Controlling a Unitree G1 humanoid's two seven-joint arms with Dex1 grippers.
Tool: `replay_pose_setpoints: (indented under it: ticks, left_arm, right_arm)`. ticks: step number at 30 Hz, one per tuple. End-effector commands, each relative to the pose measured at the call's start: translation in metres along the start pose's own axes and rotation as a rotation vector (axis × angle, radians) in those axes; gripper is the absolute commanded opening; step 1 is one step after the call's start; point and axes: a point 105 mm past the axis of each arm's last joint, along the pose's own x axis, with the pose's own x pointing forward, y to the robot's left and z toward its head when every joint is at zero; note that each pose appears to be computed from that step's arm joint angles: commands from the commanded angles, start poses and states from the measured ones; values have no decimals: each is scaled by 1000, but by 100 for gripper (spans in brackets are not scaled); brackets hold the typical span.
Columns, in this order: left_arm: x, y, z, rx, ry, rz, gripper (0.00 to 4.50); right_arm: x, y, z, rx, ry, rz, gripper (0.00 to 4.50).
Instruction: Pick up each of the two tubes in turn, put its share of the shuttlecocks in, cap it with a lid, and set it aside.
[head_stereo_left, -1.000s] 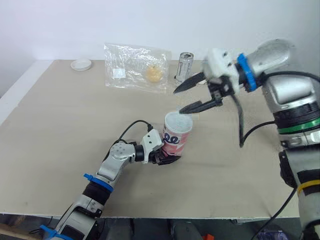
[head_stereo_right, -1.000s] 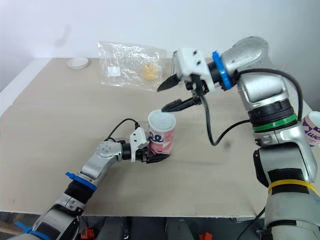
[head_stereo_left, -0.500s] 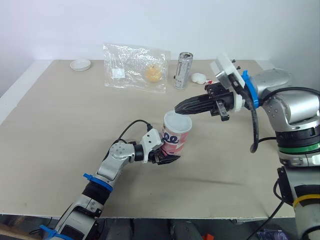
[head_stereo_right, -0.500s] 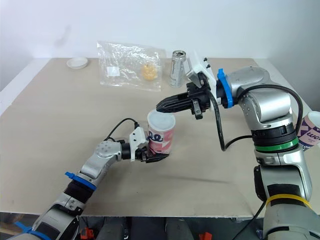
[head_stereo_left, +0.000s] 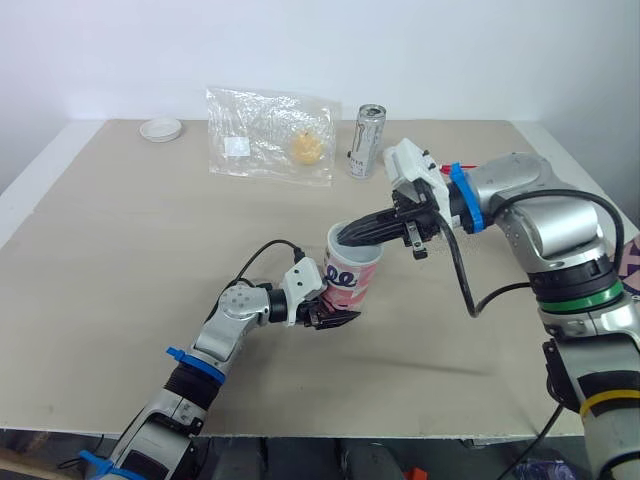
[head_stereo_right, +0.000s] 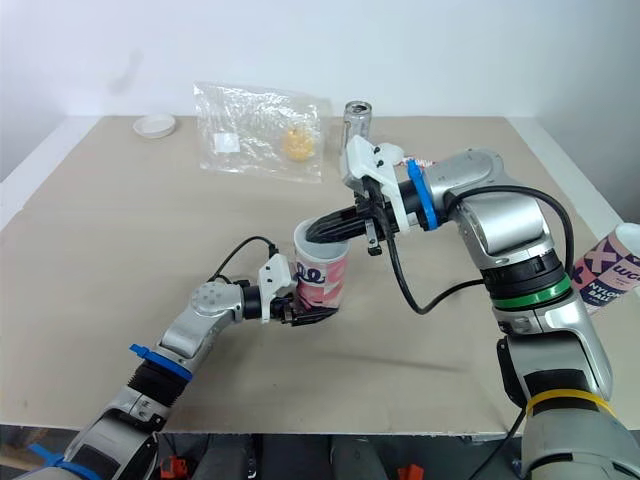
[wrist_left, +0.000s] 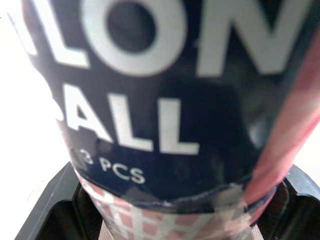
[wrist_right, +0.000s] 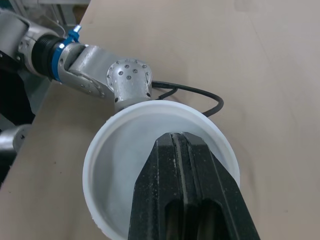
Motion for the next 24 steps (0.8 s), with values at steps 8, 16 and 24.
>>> replay_pose_setpoints:
  ticks: [8, 16, 24]
  left_arm:
    - [-5, 3, -14, -38, 46, 43, 334]
    - [-6, 5, -13, -39, 47, 48, 334]
    - [-6, 6, -11, -34, 43, 49, 334]
  right_arm:
    - [10, 0, -24, 5, 165, 19, 3]
    - [12, 7, -40, 4, 245, 54, 3]
    - [-8, -4, 6, 56, -6, 31, 3]
